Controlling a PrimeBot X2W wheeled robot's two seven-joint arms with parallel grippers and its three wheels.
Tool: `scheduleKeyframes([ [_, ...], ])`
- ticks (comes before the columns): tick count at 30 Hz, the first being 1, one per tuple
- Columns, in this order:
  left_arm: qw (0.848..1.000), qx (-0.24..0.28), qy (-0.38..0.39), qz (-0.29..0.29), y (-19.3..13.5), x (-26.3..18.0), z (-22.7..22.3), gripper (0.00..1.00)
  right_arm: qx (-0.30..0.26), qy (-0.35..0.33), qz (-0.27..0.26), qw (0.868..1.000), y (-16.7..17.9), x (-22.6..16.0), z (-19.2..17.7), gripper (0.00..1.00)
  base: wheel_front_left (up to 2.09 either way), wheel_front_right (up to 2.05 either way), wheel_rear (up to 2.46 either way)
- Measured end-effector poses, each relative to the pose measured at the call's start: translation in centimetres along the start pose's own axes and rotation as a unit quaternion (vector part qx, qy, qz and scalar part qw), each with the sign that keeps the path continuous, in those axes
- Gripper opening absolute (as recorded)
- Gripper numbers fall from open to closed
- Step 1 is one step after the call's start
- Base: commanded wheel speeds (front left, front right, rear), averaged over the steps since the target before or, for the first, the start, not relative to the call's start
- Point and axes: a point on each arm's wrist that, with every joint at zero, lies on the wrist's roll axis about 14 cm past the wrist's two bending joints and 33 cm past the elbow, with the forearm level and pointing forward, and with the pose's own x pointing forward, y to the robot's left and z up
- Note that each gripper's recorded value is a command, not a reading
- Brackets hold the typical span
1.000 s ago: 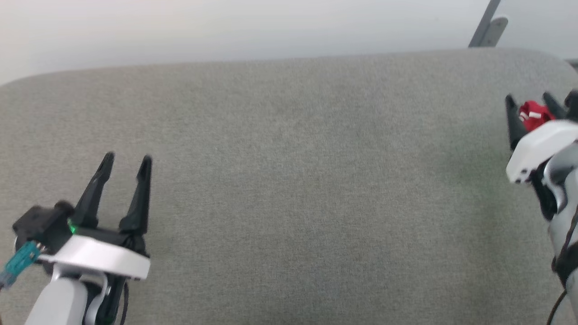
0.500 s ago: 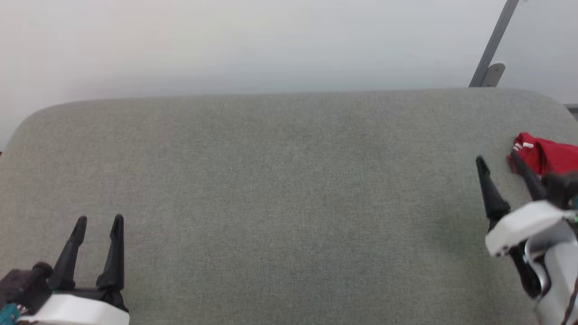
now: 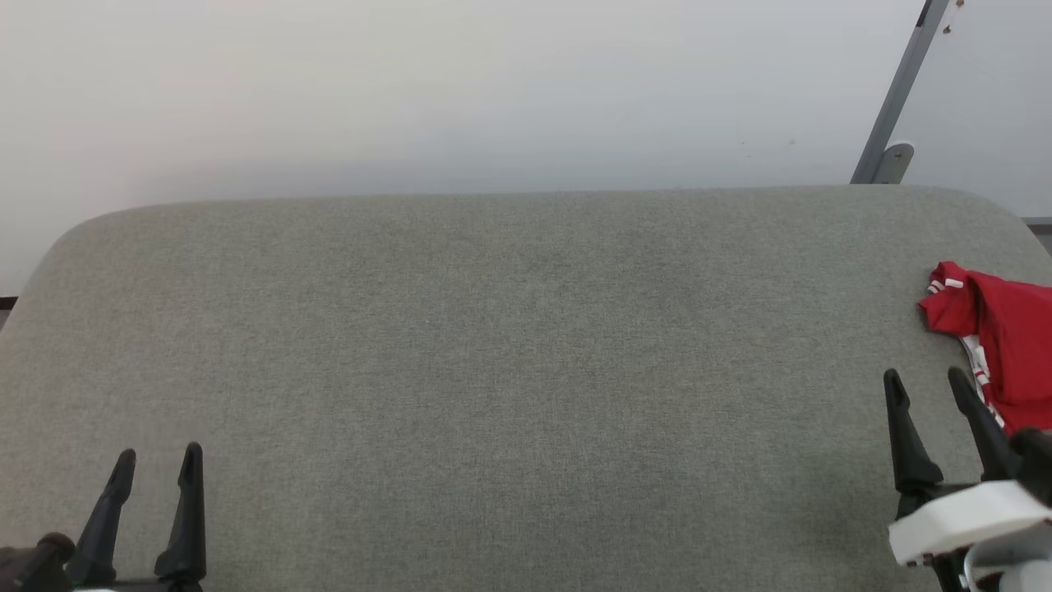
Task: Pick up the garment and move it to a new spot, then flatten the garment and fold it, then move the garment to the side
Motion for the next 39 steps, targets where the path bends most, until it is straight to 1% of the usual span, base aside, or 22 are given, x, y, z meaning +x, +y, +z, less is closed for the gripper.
scheduleKeyframes([
  [11,1.0,-0.007,0.009,0.014,0.6,-1.5,-0.6,1.0,0.007,-0.011,-0.017,1.0,0.0,-2.2,0.5,1.0,0.0,0.0,0.0],
  [26,1.0,-0.009,0.009,0.005,0.0,-1.6,-0.6,1.0,0.015,-0.008,-0.018,1.0,0.8,-2.8,0.6,1.0,0.0,0.0,0.0],
  [27,1.0,-0.01,0.008,0.006,0.0,-1.6,-0.6,0.0,0.018,-0.007,-0.019,1.0,0.9,-2.8,0.6,0.0,0.0,0.0,0.0],
  [32,0.999,-0.032,0.035,0.016,-0.5,-2.3,-2.6,0.0,0.033,0.025,-0.027,0.999,0.9,-3.7,-1.6,0.0,0.0,0.0,0.0],
  [39,0.994,-0.091,0.047,0.035,-0.3,-2.1,-3.4,0.0,0.097,0.037,-0.044,0.994,0.7,-3.8,-2.3,0.0,0.0,0.0,0.0],
])
